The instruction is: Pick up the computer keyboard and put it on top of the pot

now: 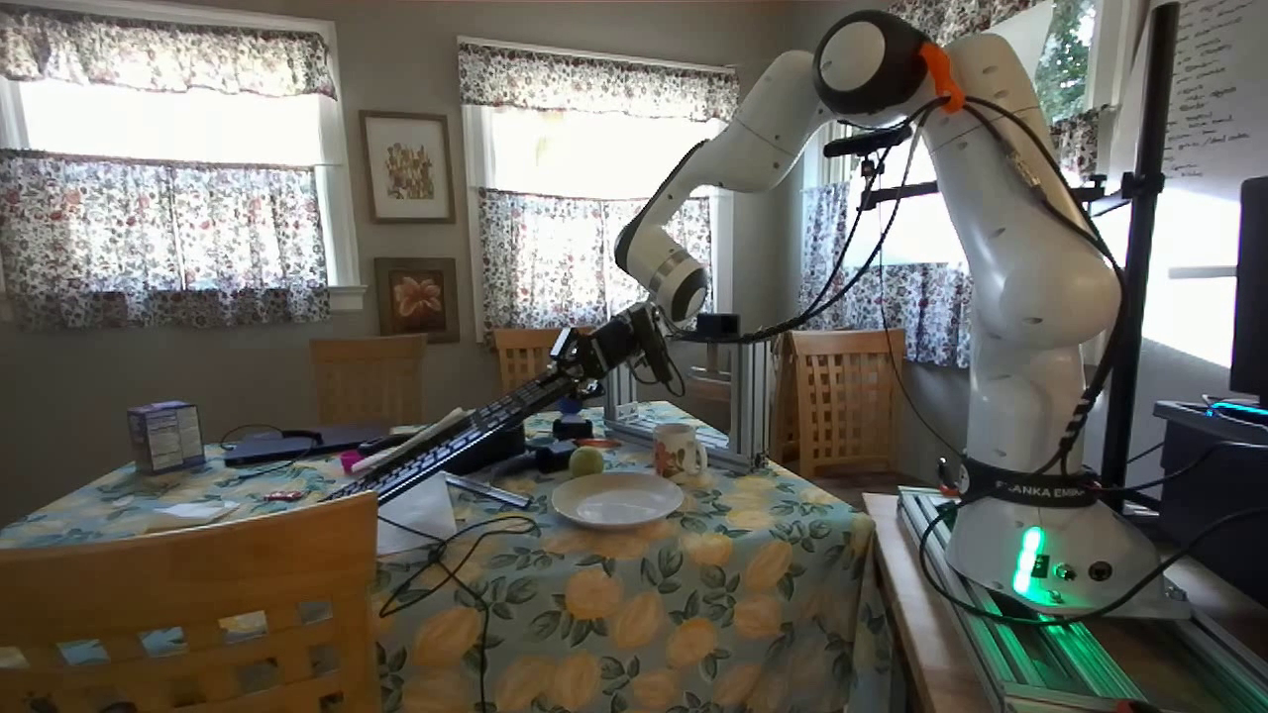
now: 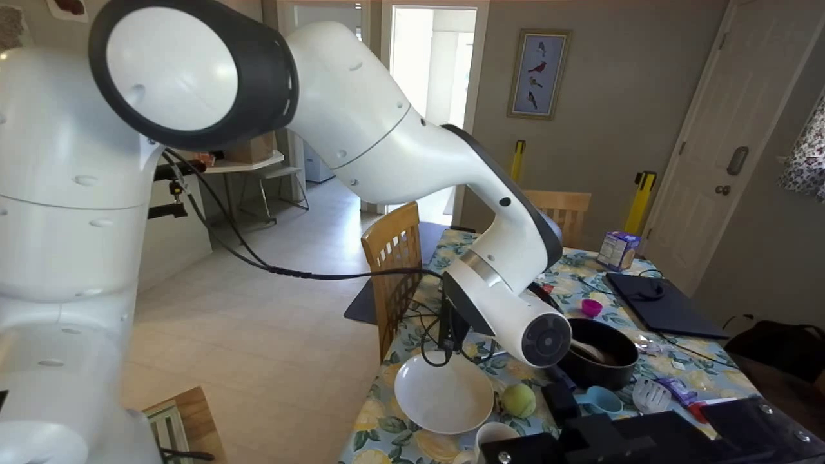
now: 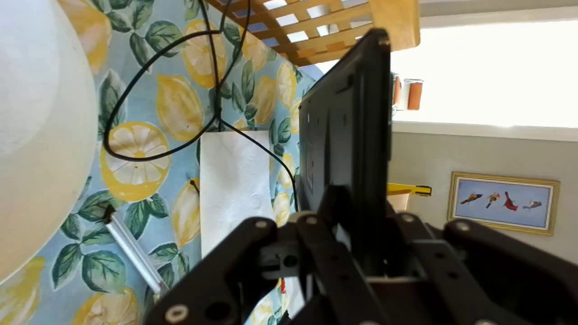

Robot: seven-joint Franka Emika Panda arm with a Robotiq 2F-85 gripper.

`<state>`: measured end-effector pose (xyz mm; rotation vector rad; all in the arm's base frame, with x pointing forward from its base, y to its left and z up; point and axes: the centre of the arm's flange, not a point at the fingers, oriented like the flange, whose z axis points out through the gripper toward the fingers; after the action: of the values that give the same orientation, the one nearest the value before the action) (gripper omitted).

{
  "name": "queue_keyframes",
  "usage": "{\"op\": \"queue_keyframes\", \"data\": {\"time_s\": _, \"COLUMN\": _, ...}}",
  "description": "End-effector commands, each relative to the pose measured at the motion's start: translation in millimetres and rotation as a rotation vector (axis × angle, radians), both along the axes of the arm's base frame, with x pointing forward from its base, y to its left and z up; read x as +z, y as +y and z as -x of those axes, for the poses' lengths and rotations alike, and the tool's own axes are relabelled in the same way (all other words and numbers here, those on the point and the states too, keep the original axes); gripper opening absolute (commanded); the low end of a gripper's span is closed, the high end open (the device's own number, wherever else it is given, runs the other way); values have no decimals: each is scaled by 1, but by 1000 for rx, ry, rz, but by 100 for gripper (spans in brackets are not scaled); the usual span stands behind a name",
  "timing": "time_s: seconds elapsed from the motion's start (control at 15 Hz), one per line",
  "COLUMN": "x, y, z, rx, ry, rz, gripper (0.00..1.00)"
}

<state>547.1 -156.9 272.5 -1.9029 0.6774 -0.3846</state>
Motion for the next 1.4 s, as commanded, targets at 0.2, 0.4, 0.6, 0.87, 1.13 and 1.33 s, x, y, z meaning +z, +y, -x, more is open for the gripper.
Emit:
{"op": "queue_keyframes", "data": {"time_s": 0.2, "x": 49, "y": -7, "z": 23, "rx": 0, "ry": -53, "rz": -144, "gripper": 5}}
{"op": "queue_keyframes", "data": {"time_s": 0.4, "x": 72, "y": -10, "z": 29, "rx": -24, "ry": -115, "rz": -139, "gripper": 5}}
{"op": "queue_keyframes", "data": {"time_s": 0.6, "x": 95, "y": -18, "z": 32, "rx": -81, "ry": -137, "rz": -225, "gripper": 5}}
{"op": "queue_keyframes", "data": {"time_s": 0.87, "x": 119, "y": -19, "z": 37, "rx": -107, "ry": -196, "rz": -294, "gripper": 5}}
{"op": "queue_keyframes", "data": {"time_s": 1.13, "x": 139, "y": -28, "z": 29, "rx": -169, "ry": -259, "rz": -365, "gripper": 5}}
{"op": "queue_keyframes", "data": {"time_s": 1.33, "x": 150, "y": -32, "z": 22, "rx": -241, "ry": -288, "rz": -368, "gripper": 5}}
